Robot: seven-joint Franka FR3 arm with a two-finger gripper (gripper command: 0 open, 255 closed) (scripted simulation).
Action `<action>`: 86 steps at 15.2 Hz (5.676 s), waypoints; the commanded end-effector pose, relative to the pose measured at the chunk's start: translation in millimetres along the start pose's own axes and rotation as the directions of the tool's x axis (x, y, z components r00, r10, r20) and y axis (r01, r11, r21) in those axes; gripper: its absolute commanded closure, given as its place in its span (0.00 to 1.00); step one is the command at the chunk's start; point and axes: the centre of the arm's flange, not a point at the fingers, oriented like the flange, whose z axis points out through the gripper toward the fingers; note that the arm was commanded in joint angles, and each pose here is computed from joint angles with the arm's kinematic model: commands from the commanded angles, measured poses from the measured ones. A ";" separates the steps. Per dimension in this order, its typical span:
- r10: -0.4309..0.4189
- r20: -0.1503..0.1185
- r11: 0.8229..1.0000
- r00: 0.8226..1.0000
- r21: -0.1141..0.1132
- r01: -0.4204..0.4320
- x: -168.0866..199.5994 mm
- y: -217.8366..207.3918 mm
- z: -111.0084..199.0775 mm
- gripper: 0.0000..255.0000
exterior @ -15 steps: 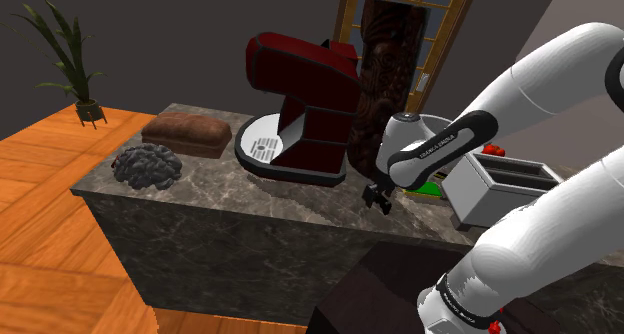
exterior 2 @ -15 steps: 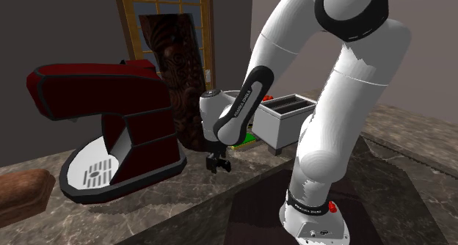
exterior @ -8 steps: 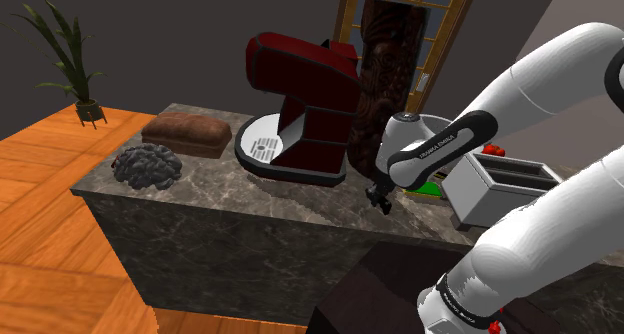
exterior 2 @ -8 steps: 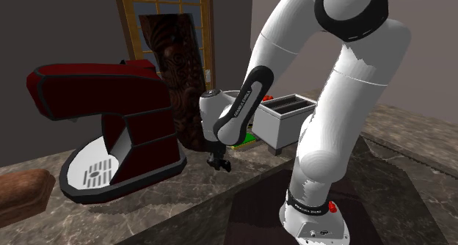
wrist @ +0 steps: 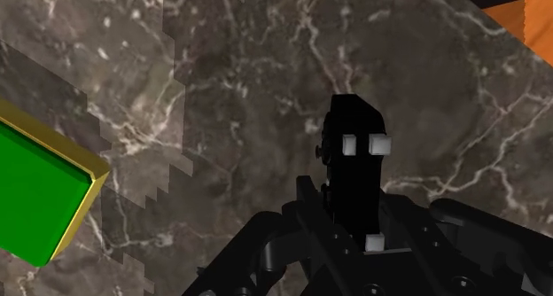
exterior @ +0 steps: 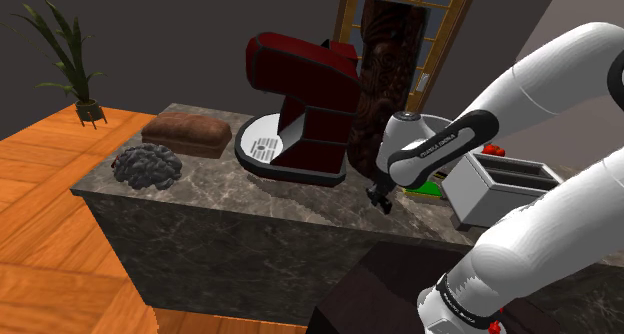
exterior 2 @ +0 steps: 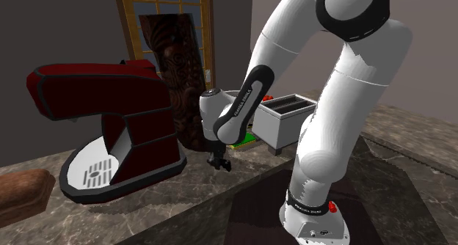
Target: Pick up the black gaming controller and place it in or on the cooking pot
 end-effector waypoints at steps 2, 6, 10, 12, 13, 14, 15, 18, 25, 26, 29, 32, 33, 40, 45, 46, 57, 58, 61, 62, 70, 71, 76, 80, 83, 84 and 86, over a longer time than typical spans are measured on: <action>0.000 0.001 1.000 1.000 0.000 0.000 -0.5 0.9 -12.9 1.00; 0.000 0.001 1.000 1.000 0.000 0.000 -0.6 3.3 -33.9 1.00; 0.000 0.001 1.000 1.000 0.000 0.000 -0.8 5.7 -54.9 1.00; 0.000 0.001 1.000 1.000 0.000 0.000 -0.9 6.9 -65.4 1.00; 0.000 0.001 1.000 1.000 0.000 0.000 -0.9 7.5 -70.6 1.00; 0.000 0.001 1.000 1.000 0.000 0.000 -1.0 8.1 -75.9 1.00; 0.000 0.001 1.000 1.000 0.000 0.000 -1.0 8.7 -81.1 1.00; 0.000 0.001 1.000 1.000 0.000 0.000 -1.1 10.5 -96.8 1.00; 0.000 0.001 1.000 1.000 0.000 0.000 -1.4 14.6 -133.6 1.00; 0.000 0.001 1.000 1.000 0.000 0.000 -1.5 15.2 -138.8 1.00; 0.000 0.001 1.000 1.000 0.000 0.000 -1.6 17.0 -154.6 1.00; 0.000 0.001 1.000 1.000 0.000 0.000 -1.7 18.8 -170.3 1.00; 0.000 0.001 1.000 1.000 0.000 0.000 -1.7 19.4 -175.5 1.00; 0.000 0.001 1.000 1.000 0.000 0.000 4.4 47.6 -197.1 1.00; 0.000 0.001 1.000 1.000 0.000 0.000 20.2 111.2 -188.9 1.00; 0.000 0.001 1.000 1.000 0.000 0.000 23.4 123.9 -187.3 1.00; 0.000 0.001 1.000 1.000 0.000 0.000 58.2 263.7 -169.3 1.00; 0.000 0.001 1.000 1.000 0.000 0.000 61.4 276.4 -167.7 1.00; 0.000 0.001 1.000 1.000 0.000 0.000 70.9 314.5 -162.8 1.00; 0.000 0.001 1.000 1.000 0.000 0.000 74.0 327.2 -161.1 1.00; 0.000 0.001 1.000 1.000 0.000 0.000 99.3 428.9 -148.1 1.00; 0.000 0.001 1.000 1.000 0.000 0.000 102.5 441.6 -146.4 1.00; 0.000 0.001 1.000 1.000 0.000 0.000 117.2 500.5 -138.9 1.00; 0.000 0.001 1.000 1.000 0.000 0.000 117.3 498.1 -117.9 1.00; 0.000 0.001 1.000 1.000 0.000 0.000 117.5 496.3 -102.1 1.00; 0.000 0.001 1.000 1.000 0.000 0.000 117.5 495.7 -96.9 1.00; 0.000 0.001 1.000 1.000 0.000 0.000 117.6 494.5 -86.4 1.00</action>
